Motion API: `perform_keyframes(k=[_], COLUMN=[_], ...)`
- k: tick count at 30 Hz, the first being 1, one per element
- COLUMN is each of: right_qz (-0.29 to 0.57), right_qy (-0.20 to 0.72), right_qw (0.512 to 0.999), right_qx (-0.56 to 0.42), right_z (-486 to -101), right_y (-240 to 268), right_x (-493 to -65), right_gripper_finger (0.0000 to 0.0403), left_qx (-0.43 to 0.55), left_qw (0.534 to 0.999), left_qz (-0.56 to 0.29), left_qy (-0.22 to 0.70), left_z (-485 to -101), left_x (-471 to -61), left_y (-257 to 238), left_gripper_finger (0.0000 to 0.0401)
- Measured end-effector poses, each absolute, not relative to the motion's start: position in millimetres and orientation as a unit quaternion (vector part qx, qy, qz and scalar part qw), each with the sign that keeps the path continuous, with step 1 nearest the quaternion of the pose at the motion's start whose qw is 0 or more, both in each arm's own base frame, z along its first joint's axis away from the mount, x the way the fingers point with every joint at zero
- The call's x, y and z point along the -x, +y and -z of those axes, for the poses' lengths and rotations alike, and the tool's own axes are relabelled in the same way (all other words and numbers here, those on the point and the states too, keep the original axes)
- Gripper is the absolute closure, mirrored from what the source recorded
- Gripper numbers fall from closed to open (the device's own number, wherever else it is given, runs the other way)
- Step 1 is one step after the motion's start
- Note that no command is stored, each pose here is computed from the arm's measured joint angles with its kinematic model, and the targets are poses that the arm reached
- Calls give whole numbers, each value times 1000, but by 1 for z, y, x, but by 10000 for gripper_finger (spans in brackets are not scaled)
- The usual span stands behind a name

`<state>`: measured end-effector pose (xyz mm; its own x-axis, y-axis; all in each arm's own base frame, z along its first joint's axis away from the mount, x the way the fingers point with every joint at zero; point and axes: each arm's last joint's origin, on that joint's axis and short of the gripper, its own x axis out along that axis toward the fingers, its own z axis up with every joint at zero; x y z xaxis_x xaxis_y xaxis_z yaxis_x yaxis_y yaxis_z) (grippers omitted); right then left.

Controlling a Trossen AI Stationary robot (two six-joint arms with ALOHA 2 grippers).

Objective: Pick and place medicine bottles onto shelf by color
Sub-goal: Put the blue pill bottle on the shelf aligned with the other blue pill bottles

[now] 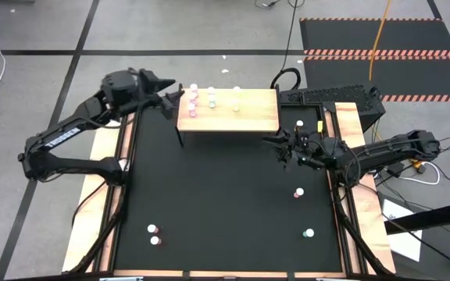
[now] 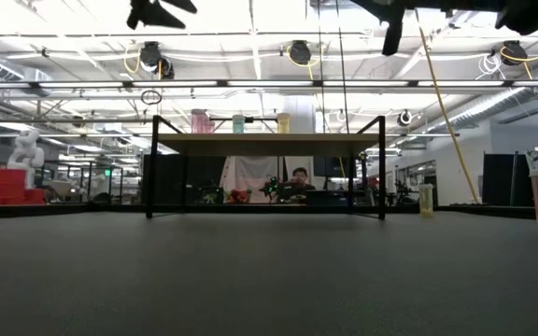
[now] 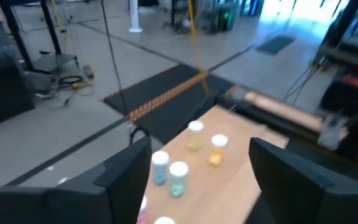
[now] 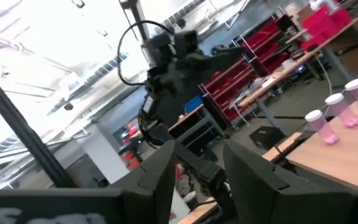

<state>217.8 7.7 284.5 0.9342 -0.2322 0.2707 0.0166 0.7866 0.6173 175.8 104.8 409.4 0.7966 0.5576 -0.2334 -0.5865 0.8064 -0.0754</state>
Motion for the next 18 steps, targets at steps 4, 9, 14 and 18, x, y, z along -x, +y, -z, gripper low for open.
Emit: perform_keyframes(k=[4, 9, 14, 18], right_qz=[67, 78, 71, 58], right_qy=[-145, -130, -148, -141], right_qw=[934, 934, 939, 943], right_qx=[-318, -323, -302, -296], right_z=[-280, -276, -281, -280], right_y=[6, 3, 5, 12], right_x=[-219, -220, -219, -219], right_gripper_finger=[273, 273, 273, 273], left_qx=[91, 124, 150, 193], left_qw=[958, 958, 943, 933], left_qz=[-262, -241, -253, -270], left_qy=[74, 93, 155, 137], left_z=[-419, -415, -404, -407], left_x=[-166, -165, -155, -143], left_y=[85, 65, 54, 45], left_gripper_finger=[170, 215, 257, 279])
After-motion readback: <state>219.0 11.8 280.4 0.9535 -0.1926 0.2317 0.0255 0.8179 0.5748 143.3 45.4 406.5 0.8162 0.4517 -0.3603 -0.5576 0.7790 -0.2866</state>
